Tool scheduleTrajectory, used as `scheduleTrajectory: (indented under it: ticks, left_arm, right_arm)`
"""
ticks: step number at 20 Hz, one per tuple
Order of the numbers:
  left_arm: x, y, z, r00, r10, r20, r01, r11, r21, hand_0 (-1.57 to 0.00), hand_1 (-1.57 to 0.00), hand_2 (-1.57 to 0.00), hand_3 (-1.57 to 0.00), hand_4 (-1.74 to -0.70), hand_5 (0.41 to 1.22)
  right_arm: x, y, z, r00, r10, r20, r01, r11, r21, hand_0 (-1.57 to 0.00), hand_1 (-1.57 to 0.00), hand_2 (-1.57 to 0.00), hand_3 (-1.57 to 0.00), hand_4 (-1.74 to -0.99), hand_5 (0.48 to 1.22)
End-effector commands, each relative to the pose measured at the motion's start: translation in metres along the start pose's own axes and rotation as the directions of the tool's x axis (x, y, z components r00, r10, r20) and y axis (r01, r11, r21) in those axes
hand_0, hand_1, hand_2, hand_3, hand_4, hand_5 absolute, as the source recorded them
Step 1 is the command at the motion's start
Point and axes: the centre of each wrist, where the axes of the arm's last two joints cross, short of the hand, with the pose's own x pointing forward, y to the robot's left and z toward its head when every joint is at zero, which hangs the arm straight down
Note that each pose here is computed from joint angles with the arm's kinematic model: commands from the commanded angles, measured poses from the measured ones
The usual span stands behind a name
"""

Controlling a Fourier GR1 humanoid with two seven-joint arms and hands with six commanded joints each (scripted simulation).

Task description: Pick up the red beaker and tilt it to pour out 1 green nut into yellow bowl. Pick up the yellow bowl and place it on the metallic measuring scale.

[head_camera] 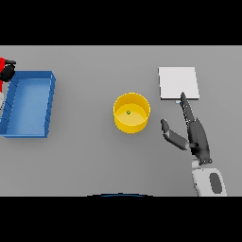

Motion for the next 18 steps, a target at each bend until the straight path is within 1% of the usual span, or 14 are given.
scheduleTrajectory:
  ticks: [1,4,5,6,7,8,9,10,11,12,13,14,15,18]
  left_arm:
    - [-0.007,-0.001,0.005,1.0,-0.005,-0.013,0.005,1.0,-0.003,-1.57,-1.57,-1.57,-1.38,-1.74,1.221]
    - [-0.017,-0.006,0.016,0.998,0.0,-0.055,-0.003,0.998,-0.057,-1.57,-1.57,-1.57,-1.37,-1.74,1.008]
    - [-0.02,-0.005,0.019,0.997,-0.01,-0.072,0.003,0.996,-0.088,-1.57,-1.57,-1.57,-1.37,-1.73,0.955]
    - [-0.018,-0.003,0.022,0.997,-0.037,-0.066,0.028,0.992,-0.122,-1.57,-1.57,-1.57,-1.41,-1.66,0.888]
    - [-0.021,-0.002,0.027,0.998,-0.044,-0.039,0.037,0.988,-0.15,-1.57,-1.57,-1.57,-1.37,-1.49,0.827]
    - [-0.02,0.004,0.028,0.996,-0.087,-0.001,0.085,0.979,-0.184,-1.57,-1.54,-1.49,-1.24,-1.31,0.774]
    - [-0.022,0.006,0.031,0.993,-0.114,0.042,0.121,0.968,-0.22,-1.5,-1.38,-1.31,-1.1,-1.15,0.74]
    - [-0.025,0.008,0.032,0.991,-0.109,0.074,0.125,0.953,-0.276,-1.25,-1.1,-1.05,-0.88,-1.03,0.714]
    - [-0.029,0.009,0.035,0.99,-0.118,0.075,0.135,0.94,-0.313,-1.0,-0.88,-0.84,-0.71,-0.93,0.697]
    - [-0.028,0.012,0.035,0.991,-0.115,0.075,0.133,0.933,-0.334,-0.8,-0.71,-0.67,-0.57,-0.87,0.682]
    - [-0.028,0.017,0.034,0.988,-0.131,0.077,0.15,0.929,-0.34,-0.64,-0.56,-0.54,-0.45,-0.82,0.667]
    - [-0.032,0.014,0.035,0.98,-0.183,0.085,0.201,0.92,-0.338,-0.51,-0.45,-0.43,-0.36,-0.78,0.656]
    - [-0.032,0.014,0.035,0.975,-0.204,0.089,0.222,0.916,-0.335,-0.41,-0.36,-0.34,-0.29,-0.76,0.651]
    - [-0.033,0.002,0.031,0.969,-0.226,0.097,0.246,0.918,-0.311,-0.21,-0.18,-0.18,-0.15,-0.73,0.647]
  right_arm:
    - [0.0,-0.002,0.002,1.0,0.001,0.009,-0.001,1.0,-0.002,0.0,0.0,0.0,0.0,-1.186,0.687]
    - [-0.001,0.0,0.002,1.0,-0.009,0.003,0.009,1.0,0.001,0.0,0.0,0.0,0.0,-1.169,0.68]
    - [0.0,-0.002,0.002,1.0,-0.008,0.003,0.008,1.0,-0.001,0.0,0.0,0.0,0.0,-1.168,0.679]
    - [-0.001,-0.003,-0.001,1.0,-0.003,-0.011,0.003,1.0,0.001,0.0,0.0,0.0,0.0,-1.165,0.678]
    - [-0.002,-0.001,0.0,1.0,0.004,-0.006,-0.004,1.0,0.004,0.0,0.0,0.0,0.0,-1.165,0.675]
    - [-0.002,0.0,0.002,1.0,0.011,0.002,-0.011,1.0,0.005,0.0,0.0,0.0,0.0,-1.163,0.671]
    - [-0.003,0.003,0.003,1.0,0.007,-0.001,-0.007,1.0,0.006,0.0,0.0,0.0,0.0,-1.159,0.669]
    - [-0.003,0.002,0.001,1.0,0.007,-0.001,-0.007,1.0,0.004,0.0,0.0,0.0,0.0,-1.161,0.669]
    - [-0.002,0.001,0.002,1.0,0.006,0.003,-0.006,1.0,0.0,0.0,0.0,0.0,0.0,-1.162,0.671]
    - [-0.001,0.0,0.005,1.0,-0.006,0.011,0.006,1.0,0.001,0.0,0.0,0.0,0.0,-1.156,0.673]
    - [-0.003,-0.002,0.003,1.0,0.005,0.003,-0.005,1.0,-0.007,0.0,0.0,0.0,0.0,-1.151,0.677]
    - [0.0,-0.004,0.002,1.0,0.015,0.02,-0.015,1.0,-0.002,0.0,0.0,0.0,0.0,-1.147,0.68]
    - [0.001,-0.005,0.002,1.0,0.004,0.021,-0.004,1.0,0.006,0.0,0.0,0.0,0.0,-1.145,0.685]
    - [-0.001,-0.006,0.004,1.0,0.012,0.006,-0.012,1.0,0.012,0.0,0.0,0.0,0.0,-1.16,0.688]
